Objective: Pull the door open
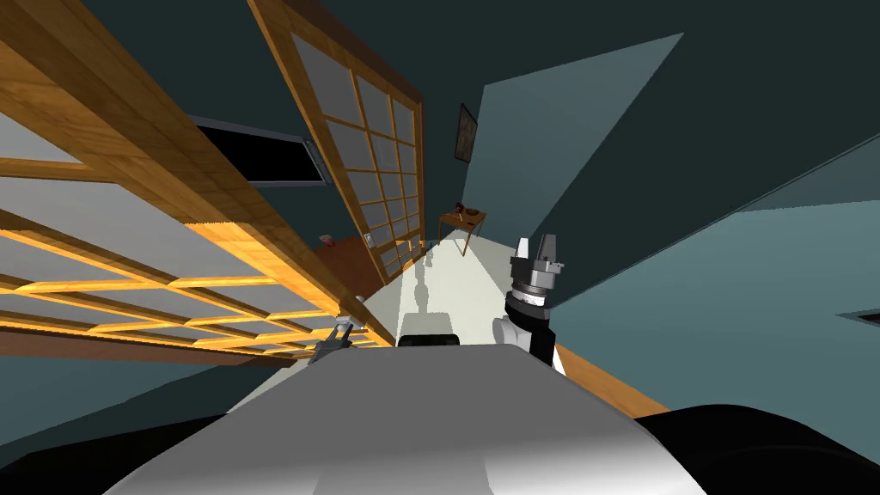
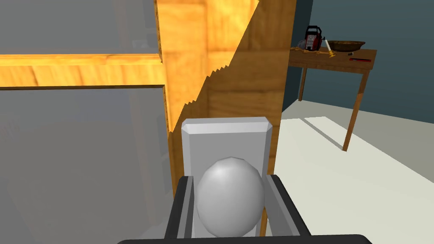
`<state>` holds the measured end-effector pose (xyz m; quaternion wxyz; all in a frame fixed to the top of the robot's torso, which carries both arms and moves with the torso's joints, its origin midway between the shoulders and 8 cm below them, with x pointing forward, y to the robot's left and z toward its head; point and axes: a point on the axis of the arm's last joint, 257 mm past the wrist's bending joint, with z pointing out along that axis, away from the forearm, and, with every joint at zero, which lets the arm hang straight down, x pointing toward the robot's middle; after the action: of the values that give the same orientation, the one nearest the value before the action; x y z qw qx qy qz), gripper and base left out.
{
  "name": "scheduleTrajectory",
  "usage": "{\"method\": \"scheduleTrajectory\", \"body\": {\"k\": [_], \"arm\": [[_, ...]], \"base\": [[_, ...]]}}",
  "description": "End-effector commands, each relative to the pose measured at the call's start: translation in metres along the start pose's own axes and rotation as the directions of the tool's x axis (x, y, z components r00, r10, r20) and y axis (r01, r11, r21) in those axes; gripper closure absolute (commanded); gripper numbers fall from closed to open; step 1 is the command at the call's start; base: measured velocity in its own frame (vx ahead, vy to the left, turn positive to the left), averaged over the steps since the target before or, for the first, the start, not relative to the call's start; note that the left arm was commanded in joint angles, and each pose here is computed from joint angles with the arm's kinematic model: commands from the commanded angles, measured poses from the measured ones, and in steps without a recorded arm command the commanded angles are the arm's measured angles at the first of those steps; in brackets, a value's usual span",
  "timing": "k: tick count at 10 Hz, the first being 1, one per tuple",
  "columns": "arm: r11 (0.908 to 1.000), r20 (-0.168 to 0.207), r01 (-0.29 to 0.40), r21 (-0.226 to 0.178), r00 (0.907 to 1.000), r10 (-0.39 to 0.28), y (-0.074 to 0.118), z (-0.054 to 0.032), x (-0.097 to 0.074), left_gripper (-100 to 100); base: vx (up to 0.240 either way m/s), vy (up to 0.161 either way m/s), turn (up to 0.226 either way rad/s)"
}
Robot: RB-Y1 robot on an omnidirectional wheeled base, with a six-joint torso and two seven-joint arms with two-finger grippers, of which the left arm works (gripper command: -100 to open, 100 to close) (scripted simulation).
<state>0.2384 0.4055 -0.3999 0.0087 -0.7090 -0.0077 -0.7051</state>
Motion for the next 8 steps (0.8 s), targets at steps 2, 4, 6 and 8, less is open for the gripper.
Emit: {"method": "scheduleTrajectory", "body": {"k": [2, 4, 6, 8], "arm": [[0.9998, -0.005, 0.001, -0.018, 1.0000, -0.001, -0.0005, -0.0019, 0.0014, 100], [0.9998, -0.002, 0.001, -0.020, 1.0000, -0.001, -0.0001, -0.0017, 0.0006, 100], [0.9995, 0.000, 0.002, -0.032, 1.0000, -0.002, 0.0002, -0.0009, -0.0001, 100], [0.9992, -0.001, 0.002, -0.041, 1.0000, -0.002, -0.0002, 0.0006, 0.0003, 100]], "base": [[-0.180, 0.029, -0.094], [-0.144, 0.023, -0.064], [-0.159, 0.025, -0.124], [-0.203, 0.037, -0.121]]}}
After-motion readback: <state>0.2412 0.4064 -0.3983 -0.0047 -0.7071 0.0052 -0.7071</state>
